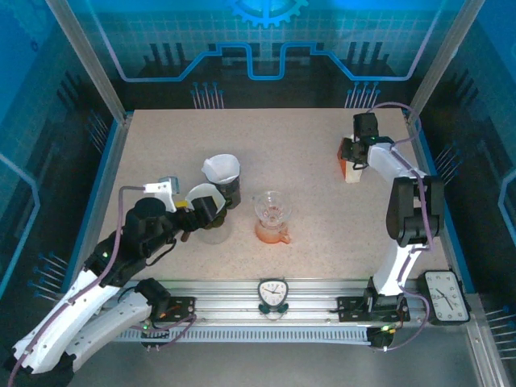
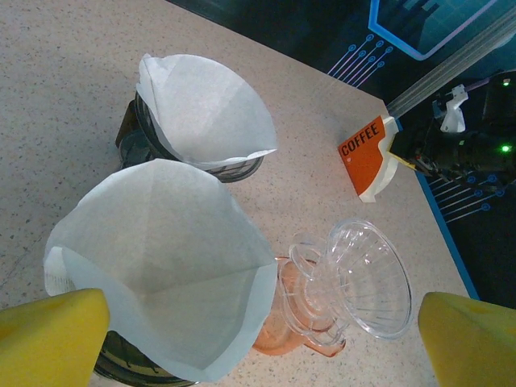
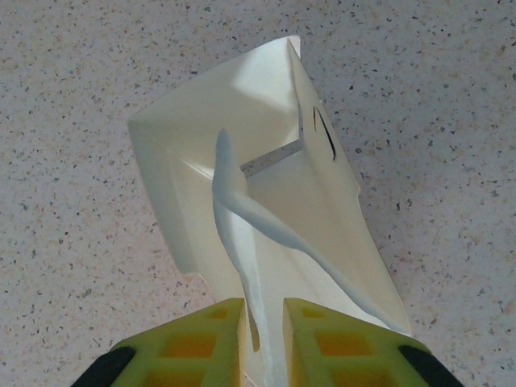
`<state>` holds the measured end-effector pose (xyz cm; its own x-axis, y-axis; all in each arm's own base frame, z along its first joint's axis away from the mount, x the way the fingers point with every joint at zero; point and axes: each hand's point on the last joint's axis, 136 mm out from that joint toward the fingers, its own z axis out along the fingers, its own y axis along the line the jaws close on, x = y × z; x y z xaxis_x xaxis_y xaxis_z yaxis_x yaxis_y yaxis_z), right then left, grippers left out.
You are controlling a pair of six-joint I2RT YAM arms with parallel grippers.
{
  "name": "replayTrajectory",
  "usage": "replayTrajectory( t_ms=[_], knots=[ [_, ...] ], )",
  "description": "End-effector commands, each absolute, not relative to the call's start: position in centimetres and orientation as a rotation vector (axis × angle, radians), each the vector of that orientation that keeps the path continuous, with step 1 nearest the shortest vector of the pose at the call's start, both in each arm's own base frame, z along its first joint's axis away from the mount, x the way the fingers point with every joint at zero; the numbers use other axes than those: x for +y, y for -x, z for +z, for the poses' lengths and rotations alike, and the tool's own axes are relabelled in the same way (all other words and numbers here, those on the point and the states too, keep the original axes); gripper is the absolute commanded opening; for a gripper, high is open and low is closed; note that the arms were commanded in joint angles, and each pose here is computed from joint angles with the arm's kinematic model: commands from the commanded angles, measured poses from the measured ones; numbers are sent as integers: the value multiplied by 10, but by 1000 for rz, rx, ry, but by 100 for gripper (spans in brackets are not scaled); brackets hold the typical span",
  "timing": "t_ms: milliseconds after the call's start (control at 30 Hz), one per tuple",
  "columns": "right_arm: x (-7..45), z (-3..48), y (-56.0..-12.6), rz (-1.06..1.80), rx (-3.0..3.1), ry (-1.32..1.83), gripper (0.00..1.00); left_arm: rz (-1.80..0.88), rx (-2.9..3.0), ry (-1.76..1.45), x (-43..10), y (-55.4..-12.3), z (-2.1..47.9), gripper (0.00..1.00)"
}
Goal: Place the coffee filter in the dripper
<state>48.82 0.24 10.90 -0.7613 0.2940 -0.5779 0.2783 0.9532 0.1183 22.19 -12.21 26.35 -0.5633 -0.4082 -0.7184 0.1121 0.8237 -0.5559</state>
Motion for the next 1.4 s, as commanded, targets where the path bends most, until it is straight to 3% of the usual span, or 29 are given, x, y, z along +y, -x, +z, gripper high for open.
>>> replayTrajectory(
  t_ms=[0, 400, 1000, 1367],
  knots=[
    [-2, 110, -497, 46, 2471, -394, 20, -741, 2013, 217, -124, -223, 284, 99],
    [-1, 123, -491, 54, 2442, -392, 0, -744, 2019, 217, -126, -224, 282, 99],
    [12, 161, -400, 95, 2426, -435, 0, -790, 1993, 191, -127, -216, 297, 99],
    [71, 203, -311, 364, 2382, -274, 0, -810, 2004, 195, -125, -209, 295, 99]
  ],
)
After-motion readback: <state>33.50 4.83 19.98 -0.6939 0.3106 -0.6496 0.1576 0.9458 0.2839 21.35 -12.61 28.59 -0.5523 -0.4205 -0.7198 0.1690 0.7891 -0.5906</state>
